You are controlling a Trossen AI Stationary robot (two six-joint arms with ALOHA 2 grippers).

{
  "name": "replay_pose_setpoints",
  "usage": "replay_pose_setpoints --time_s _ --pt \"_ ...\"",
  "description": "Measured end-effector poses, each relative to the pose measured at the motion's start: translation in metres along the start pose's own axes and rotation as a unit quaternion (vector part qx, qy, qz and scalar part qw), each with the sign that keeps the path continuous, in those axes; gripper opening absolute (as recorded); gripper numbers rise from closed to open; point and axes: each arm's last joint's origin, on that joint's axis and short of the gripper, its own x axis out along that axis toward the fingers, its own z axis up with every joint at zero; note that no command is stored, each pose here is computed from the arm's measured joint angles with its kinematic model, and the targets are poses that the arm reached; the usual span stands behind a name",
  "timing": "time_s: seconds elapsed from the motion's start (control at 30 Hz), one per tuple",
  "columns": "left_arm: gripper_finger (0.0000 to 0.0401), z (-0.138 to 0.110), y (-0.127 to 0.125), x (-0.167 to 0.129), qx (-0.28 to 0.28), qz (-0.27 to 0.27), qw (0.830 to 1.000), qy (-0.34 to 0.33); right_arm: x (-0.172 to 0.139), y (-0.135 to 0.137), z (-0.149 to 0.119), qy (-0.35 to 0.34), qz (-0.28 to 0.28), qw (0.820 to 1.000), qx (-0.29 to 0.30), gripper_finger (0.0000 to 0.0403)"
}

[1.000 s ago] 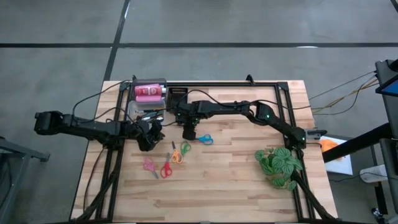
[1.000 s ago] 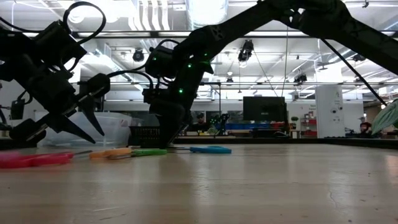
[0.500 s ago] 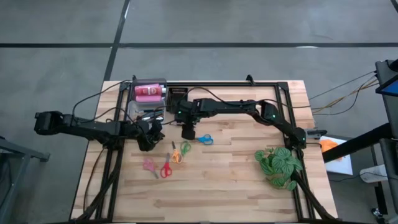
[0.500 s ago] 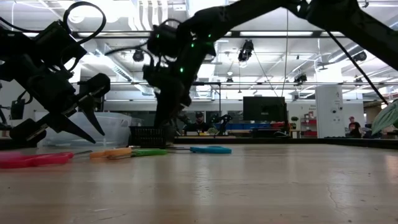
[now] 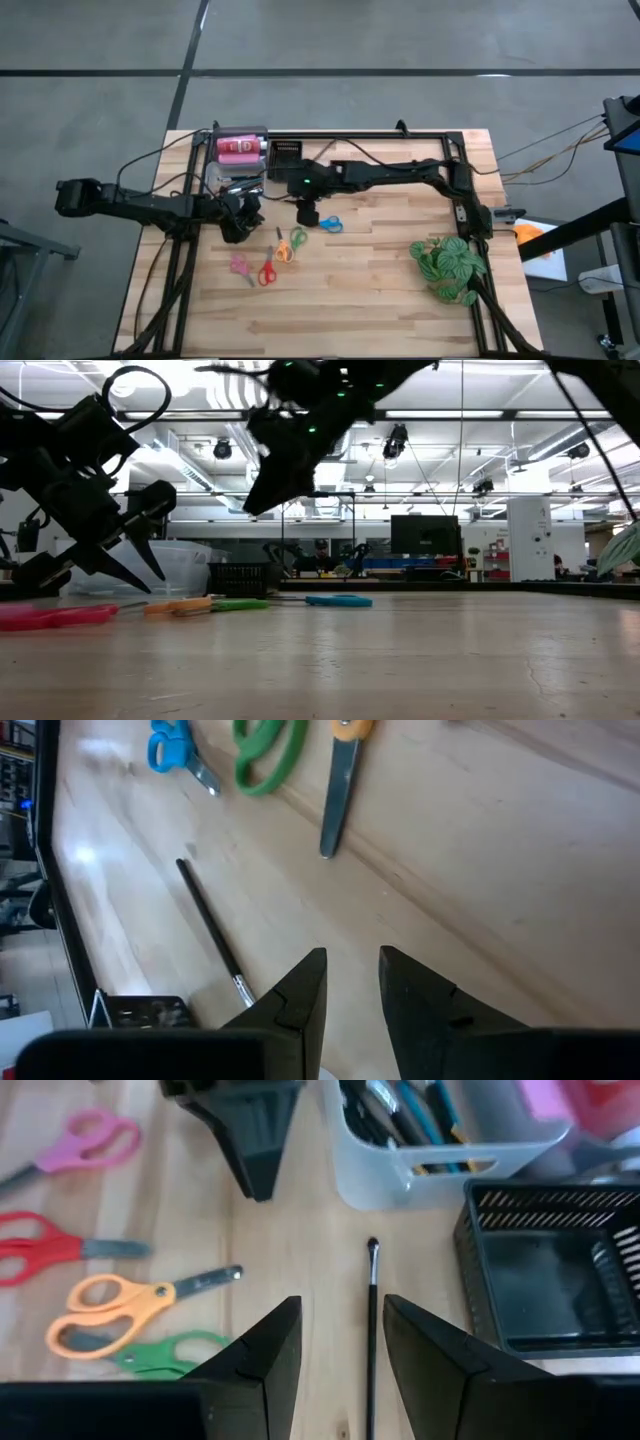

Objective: Pick & Place Paint Supplies
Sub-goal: Put the black paint brush into the transparent bin

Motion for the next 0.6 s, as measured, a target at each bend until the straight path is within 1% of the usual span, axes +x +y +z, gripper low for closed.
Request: replay_pose_setpoints --time_s 0.1,0.27,0.43,0.6 --pt "0.0095 0.000 -0.001 0.000 0.000 -0.003 1.000 0.001 -0.015 0.004 -0.018 -0.048 0.000 0.999 -0.003 0.0141" --pt "0.0095 0.000 0.000 0.000 0.000 -0.002 1.000 0.001 -0.051 0.012 -0.054 -0.128 0.002 0.992 -0.007 0.0141" --pt "0.0095 0.000 -0.001 0.000 0.000 -0.003 1.000 0.001 -0.088 0.023 -0.096 -0.222 0.014 0.975 0.004 0.0141" --pt "0.0095 0.000 -0.001 0.000 0.000 -0.003 1.000 0.001 -0.113 0.027 -0.138 -0.278 0.017 0.960 0.008 0.0141"
